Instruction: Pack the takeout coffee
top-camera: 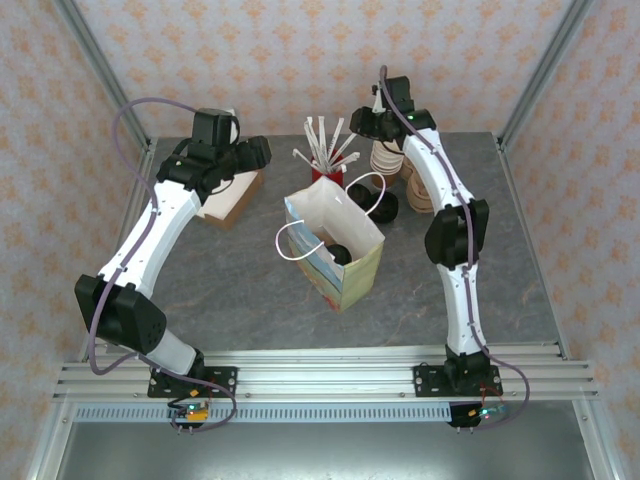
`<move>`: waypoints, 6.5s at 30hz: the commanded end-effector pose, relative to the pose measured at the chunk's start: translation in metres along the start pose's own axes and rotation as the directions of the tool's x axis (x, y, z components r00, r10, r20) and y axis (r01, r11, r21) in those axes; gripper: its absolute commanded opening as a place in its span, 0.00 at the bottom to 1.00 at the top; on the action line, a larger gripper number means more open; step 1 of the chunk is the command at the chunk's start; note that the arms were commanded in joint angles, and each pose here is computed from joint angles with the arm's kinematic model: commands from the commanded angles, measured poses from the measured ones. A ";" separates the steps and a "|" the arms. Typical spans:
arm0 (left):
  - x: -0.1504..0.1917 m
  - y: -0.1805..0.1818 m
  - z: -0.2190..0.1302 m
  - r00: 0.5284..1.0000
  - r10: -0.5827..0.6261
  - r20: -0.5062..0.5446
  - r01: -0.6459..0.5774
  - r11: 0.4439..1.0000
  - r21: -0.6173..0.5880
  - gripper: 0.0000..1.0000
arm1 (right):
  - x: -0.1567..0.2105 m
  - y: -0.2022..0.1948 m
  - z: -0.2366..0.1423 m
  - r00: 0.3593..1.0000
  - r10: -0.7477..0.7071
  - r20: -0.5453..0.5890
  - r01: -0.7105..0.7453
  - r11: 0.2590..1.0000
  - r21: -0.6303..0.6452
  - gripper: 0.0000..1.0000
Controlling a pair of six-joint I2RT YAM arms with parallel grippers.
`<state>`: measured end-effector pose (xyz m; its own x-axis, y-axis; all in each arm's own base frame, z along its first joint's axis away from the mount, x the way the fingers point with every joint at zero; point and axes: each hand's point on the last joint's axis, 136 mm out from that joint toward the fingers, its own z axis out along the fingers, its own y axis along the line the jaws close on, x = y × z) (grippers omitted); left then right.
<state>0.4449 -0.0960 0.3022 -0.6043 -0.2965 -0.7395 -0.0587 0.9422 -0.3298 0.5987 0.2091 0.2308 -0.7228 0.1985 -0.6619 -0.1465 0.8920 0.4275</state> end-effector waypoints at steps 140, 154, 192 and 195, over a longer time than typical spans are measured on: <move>0.113 0.222 0.172 0.868 -0.352 -0.350 0.182 0.882 -0.435 0.43 | 0.065 0.086 -0.255 0.917 -0.318 0.240 0.319 0.947 0.036 0.81; 0.086 0.211 0.165 0.889 -0.322 -0.324 0.184 0.901 -0.392 0.12 | 0.067 0.083 -0.254 0.921 -0.314 0.229 0.313 0.949 0.042 0.81; -0.068 0.062 -0.060 0.983 -0.107 0.148 0.119 0.991 -0.069 0.00 | 0.050 0.074 -0.280 0.911 -0.289 0.295 0.266 0.957 0.115 0.81; -0.064 0.020 -0.094 0.984 -0.033 0.173 0.031 0.999 0.017 0.00 | 0.044 0.061 -0.284 0.916 -0.256 0.309 0.219 0.964 0.149 0.81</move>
<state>0.4283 -0.0210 0.3846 -0.4464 -0.4045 -0.7982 -0.1384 0.9125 -0.3850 0.3687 0.1812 0.3779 -0.4610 0.0109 -0.8873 -0.2831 0.9459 0.1587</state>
